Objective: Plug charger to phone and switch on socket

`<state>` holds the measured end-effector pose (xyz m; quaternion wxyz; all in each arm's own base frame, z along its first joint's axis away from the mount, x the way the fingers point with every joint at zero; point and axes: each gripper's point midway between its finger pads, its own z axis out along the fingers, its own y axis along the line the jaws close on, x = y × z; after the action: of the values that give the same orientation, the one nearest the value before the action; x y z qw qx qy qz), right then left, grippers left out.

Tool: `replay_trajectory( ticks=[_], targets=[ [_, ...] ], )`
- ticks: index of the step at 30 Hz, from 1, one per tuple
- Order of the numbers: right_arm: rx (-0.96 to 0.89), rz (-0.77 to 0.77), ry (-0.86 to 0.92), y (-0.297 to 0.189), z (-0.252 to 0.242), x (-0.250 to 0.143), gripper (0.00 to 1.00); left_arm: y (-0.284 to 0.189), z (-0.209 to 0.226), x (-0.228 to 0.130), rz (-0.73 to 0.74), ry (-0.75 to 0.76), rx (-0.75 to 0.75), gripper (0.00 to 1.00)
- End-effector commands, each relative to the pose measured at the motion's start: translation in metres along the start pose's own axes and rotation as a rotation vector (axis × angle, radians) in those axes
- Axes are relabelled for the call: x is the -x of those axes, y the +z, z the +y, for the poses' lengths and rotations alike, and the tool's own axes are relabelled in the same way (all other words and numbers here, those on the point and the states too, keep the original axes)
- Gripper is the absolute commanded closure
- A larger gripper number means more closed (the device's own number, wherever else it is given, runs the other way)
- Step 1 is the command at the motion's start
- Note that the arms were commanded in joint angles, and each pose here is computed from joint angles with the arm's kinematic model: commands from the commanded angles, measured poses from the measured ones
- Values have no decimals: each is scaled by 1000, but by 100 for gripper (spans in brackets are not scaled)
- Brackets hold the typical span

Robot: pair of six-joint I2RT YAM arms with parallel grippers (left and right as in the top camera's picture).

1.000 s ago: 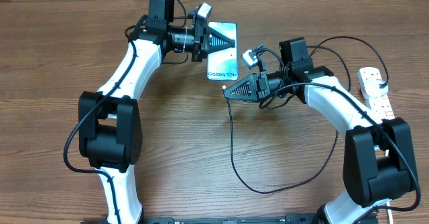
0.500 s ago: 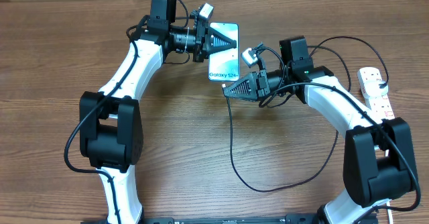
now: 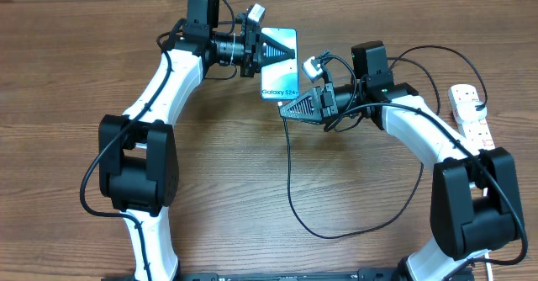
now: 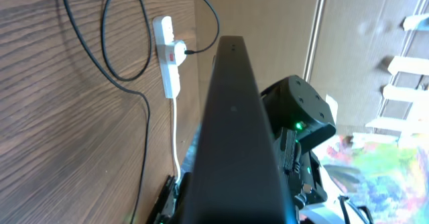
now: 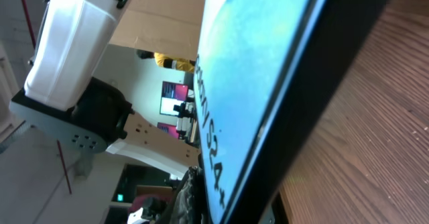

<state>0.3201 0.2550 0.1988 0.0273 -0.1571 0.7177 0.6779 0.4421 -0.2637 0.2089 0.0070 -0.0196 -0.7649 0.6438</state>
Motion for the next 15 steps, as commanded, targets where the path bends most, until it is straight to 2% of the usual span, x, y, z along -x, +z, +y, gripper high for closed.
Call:
replay_trajectory(
  ticks=[1, 15],
  targets=[
    [-31, -24, -19, -2, 4, 9, 96, 3, -13, -6, 22, -34, -19, 96],
    [5, -8, -17, -2, 11, 8, 96, 3, -13, -5, 20, 4, -21, 96]
  ],
)
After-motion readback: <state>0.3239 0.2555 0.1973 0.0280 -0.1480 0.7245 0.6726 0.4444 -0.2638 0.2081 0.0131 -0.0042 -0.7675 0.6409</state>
